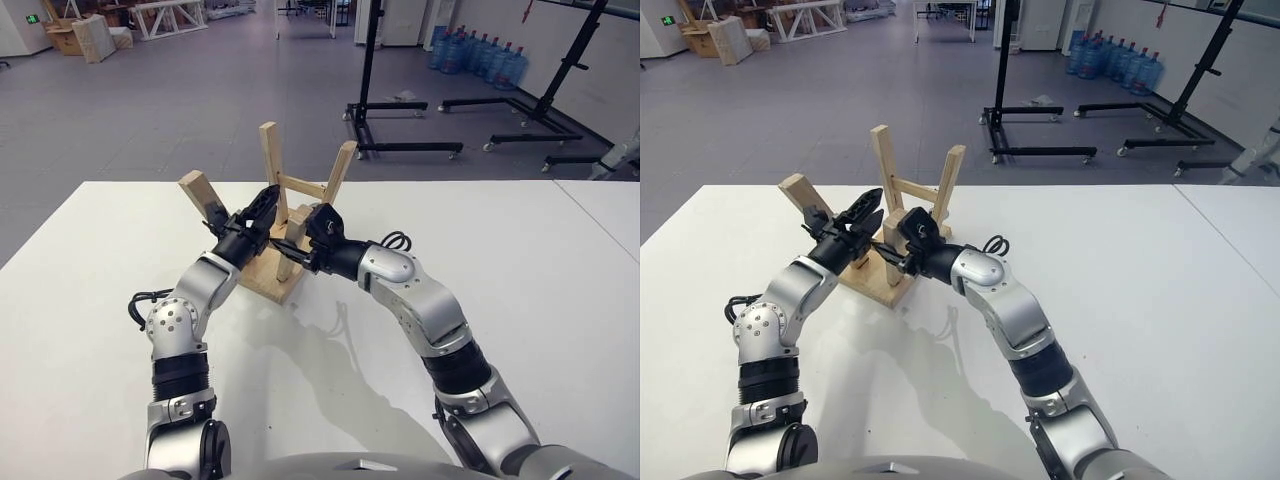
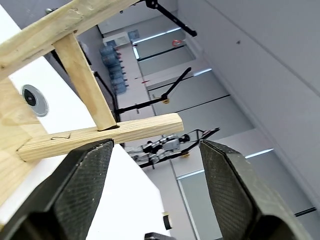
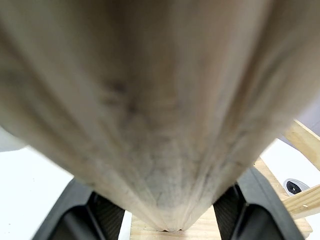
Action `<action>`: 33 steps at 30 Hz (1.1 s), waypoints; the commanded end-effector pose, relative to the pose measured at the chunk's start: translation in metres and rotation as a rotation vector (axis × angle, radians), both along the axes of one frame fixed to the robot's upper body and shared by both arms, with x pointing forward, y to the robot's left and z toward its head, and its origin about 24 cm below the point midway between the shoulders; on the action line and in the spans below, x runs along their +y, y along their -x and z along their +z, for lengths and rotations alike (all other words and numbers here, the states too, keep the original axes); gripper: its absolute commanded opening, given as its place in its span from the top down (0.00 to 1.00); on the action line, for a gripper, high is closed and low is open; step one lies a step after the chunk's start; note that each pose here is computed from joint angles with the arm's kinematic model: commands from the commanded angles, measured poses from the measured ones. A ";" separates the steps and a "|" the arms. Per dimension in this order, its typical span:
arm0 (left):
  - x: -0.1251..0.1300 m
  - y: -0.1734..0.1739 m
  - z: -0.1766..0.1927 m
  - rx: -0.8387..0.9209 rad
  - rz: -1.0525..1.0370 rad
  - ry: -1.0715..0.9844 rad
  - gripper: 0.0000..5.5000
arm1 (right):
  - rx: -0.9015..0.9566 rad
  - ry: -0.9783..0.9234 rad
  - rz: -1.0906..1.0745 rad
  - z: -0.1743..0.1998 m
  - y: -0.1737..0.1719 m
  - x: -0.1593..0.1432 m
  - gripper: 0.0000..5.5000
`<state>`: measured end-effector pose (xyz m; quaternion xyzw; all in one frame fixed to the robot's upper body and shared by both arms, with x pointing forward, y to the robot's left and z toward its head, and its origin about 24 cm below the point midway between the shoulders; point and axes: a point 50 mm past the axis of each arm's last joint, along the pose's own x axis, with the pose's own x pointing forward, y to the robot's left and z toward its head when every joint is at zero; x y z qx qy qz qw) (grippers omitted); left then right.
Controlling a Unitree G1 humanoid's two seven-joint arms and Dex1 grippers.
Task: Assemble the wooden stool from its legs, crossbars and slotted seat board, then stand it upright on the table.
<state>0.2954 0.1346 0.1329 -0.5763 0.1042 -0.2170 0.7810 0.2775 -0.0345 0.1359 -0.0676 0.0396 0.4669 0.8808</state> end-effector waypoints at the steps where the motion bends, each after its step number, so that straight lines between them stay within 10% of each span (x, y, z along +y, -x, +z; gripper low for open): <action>1: 0.005 -0.006 0.039 -0.105 0.020 -0.029 0.43 | 0.132 0.089 -0.011 -0.027 0.002 -0.005 0.61; 6: 0.007 -0.010 0.049 -0.109 0.040 0.027 0.43 | 0.146 0.096 -0.003 -0.029 0.002 -0.006 0.61; 16: -0.009 0.001 -0.072 0.175 -0.013 -0.007 0.43 | 0.137 0.193 0.027 -0.036 0.000 0.002 0.61; 28: -0.016 0.015 0.139 -0.458 -0.017 -0.046 0.43 | 0.193 0.172 -0.002 -0.047 0.003 -0.008 0.61; 33: 0.064 0.014 0.209 -0.729 0.282 -0.588 0.43 | 0.217 0.162 0.027 -0.048 0.006 -0.017 0.61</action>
